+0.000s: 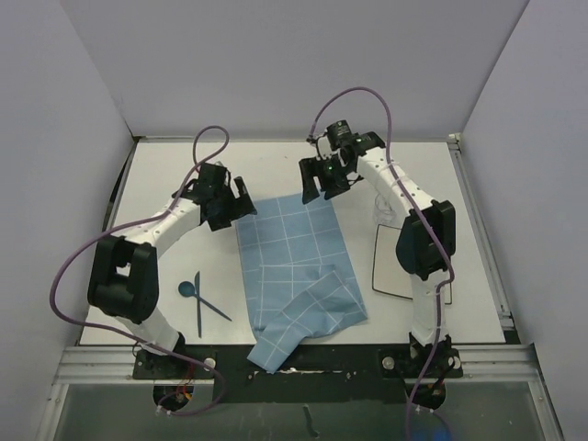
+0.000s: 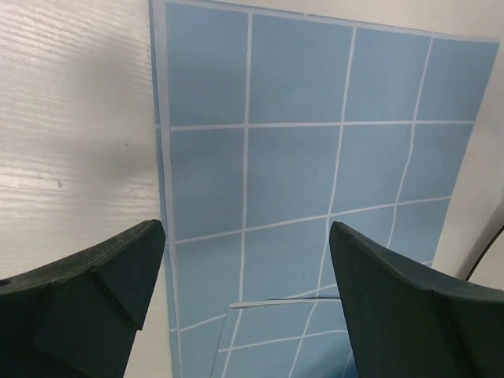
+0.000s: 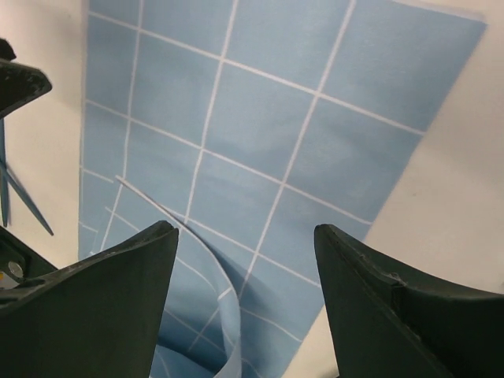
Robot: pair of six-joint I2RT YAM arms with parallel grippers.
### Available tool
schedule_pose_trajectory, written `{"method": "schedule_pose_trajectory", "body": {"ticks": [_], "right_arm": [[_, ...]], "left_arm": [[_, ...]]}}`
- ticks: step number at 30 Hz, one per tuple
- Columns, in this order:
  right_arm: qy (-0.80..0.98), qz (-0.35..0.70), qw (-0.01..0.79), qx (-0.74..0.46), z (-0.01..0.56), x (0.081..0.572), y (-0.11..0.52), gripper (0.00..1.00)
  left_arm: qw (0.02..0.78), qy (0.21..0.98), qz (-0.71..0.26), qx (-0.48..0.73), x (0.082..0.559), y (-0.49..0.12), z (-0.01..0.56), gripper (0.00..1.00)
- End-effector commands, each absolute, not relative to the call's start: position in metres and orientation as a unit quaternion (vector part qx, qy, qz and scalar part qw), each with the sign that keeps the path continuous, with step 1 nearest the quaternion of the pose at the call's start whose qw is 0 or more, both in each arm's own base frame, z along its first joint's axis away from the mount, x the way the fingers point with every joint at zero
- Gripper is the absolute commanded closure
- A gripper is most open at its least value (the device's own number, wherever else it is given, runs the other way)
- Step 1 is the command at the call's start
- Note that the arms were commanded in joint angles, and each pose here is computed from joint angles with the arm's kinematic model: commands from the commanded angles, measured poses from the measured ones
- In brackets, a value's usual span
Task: Set the dinner table for one person
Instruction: Flatten out the napkin at the center of the board.
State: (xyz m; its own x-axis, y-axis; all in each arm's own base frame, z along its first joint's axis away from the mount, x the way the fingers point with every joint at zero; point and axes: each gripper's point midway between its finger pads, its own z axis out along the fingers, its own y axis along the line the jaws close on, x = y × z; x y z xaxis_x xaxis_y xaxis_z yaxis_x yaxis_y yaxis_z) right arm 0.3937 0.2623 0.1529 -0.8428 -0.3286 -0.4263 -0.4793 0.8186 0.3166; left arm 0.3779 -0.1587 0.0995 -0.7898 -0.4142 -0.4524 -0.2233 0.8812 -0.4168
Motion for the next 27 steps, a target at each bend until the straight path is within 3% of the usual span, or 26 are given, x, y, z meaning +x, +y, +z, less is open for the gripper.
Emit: {"method": "schedule_pose_trajectory", "body": {"ticks": [1,3,4,6,7,8,10,18,27], "right_arm": [[0.924,0.251,0.207,-0.2,0.163,0.426,0.252,0.3],[0.925,0.264,0.201,-0.186,0.155,0.435,0.25,0.35],[0.924,0.271,0.199,-0.183,0.151,0.438,0.25,0.42],[0.925,0.273,0.194,-0.179,0.143,0.441,0.254,0.68],[0.926,0.272,0.192,-0.179,0.14,0.441,0.256,0.88],[0.927,0.269,0.191,-0.181,0.136,0.441,0.259,0.99],[0.927,0.265,0.188,-0.186,0.131,0.438,0.264,1.0],[0.927,0.295,0.127,-0.192,0.082,0.398,0.283,1.0],[0.933,0.293,0.086,-0.192,0.042,0.378,0.29,1.0]], "left_arm": [[0.297,0.917,-0.222,-0.143,0.405,-0.177,0.114,0.15],[0.289,0.918,-0.234,-0.138,0.408,-0.184,0.108,0.15],[0.282,0.919,-0.237,-0.137,0.41,-0.187,0.105,0.16],[0.281,0.918,-0.244,-0.133,0.414,-0.191,0.104,0.22],[0.283,0.918,-0.246,-0.129,0.415,-0.193,0.104,0.35],[0.285,0.917,-0.247,-0.128,0.416,-0.194,0.105,0.56],[0.29,0.916,-0.248,-0.122,0.417,-0.194,0.11,1.0],[0.261,0.886,-0.365,-0.113,0.401,-0.217,0.109,1.0],[0.172,0.904,-0.357,-0.162,0.372,-0.233,0.042,1.0]]}}
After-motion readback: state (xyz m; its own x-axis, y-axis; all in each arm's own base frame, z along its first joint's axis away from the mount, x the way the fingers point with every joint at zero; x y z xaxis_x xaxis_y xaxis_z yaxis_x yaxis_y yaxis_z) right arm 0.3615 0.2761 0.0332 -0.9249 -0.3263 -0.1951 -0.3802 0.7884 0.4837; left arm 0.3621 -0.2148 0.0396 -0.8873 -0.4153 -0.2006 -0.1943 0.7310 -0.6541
